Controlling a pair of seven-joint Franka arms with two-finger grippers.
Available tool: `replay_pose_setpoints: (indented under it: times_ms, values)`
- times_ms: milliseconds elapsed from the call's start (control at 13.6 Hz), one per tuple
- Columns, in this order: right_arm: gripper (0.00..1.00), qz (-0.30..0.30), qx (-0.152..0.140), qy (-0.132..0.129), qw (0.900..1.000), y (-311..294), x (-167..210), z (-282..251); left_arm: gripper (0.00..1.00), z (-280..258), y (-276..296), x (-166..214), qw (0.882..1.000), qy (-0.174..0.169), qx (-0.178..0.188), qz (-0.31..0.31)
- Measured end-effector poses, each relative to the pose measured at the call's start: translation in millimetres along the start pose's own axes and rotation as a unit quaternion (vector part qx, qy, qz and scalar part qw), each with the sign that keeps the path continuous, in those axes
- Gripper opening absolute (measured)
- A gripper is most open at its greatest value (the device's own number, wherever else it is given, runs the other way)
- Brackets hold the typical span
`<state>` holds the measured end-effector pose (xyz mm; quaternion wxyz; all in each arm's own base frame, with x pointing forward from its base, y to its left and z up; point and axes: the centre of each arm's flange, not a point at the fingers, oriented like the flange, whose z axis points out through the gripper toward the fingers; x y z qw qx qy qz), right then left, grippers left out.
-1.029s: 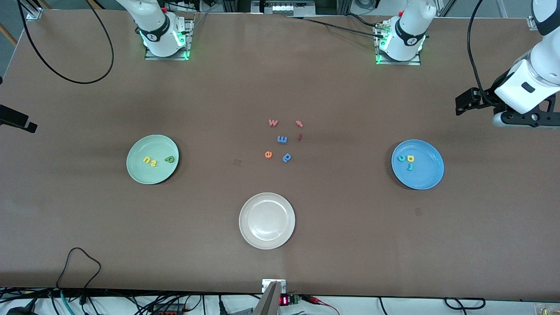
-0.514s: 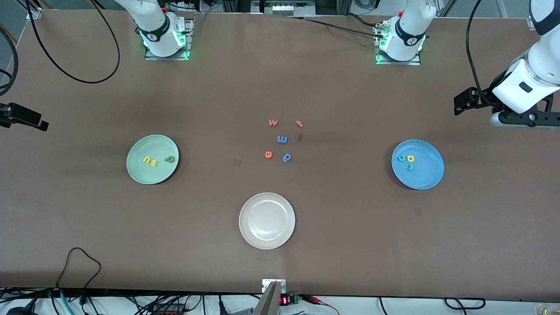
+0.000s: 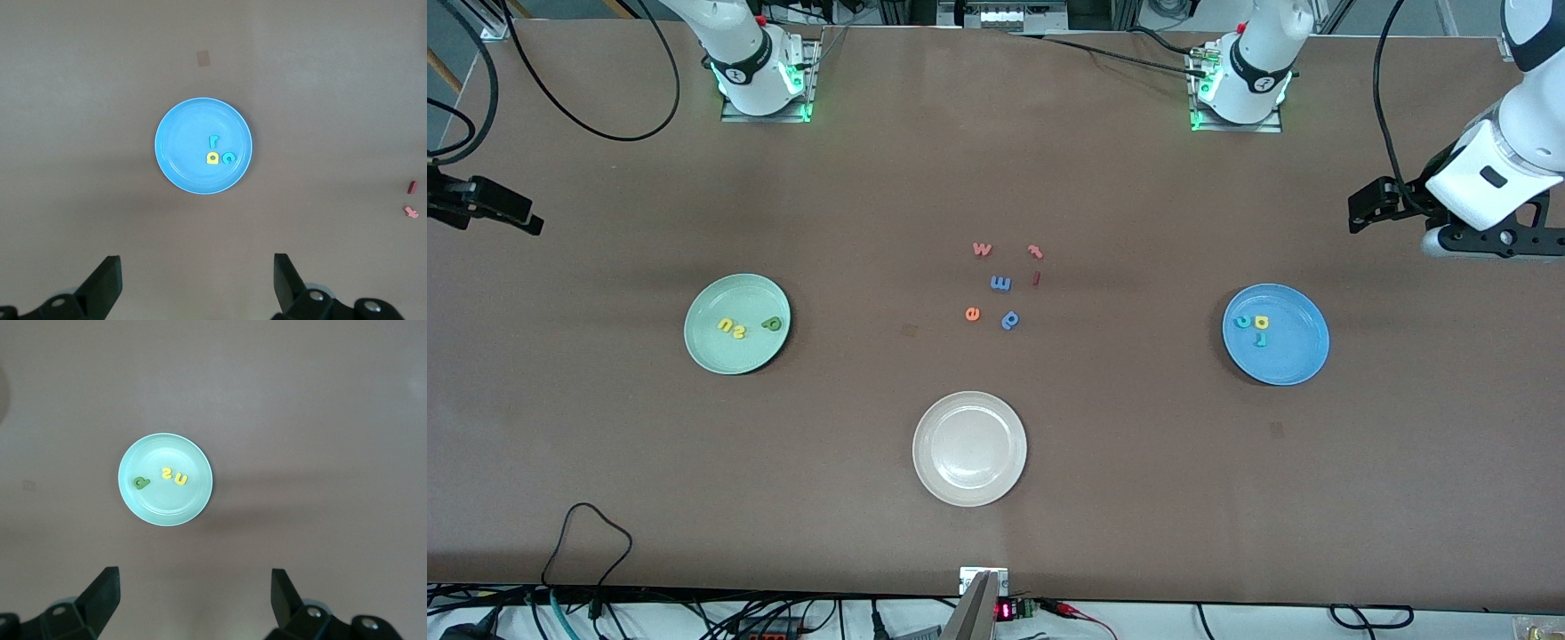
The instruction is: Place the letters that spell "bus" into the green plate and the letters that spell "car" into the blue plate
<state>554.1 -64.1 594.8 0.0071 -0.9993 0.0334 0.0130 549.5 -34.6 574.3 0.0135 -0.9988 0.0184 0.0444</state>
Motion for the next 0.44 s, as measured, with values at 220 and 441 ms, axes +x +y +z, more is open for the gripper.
replay_pose_setpoints:
  times_ms: [220, 441]
  values:
    - [1.0, -0.002, 0.0, 0.002, 1.0, -1.2, -5.8, -5.6, 1.0, 0.0, 0.0, 0.0, 1.0, 0.0, 0.0, 0.0]
    - [1.0, -0.002, 0.0, 0.001, 1.0, -0.8, -5.8, -4.9, 1.0, 0.0, 0.0, 0.0, 1.0, 0.0, 0.0, 0.0]
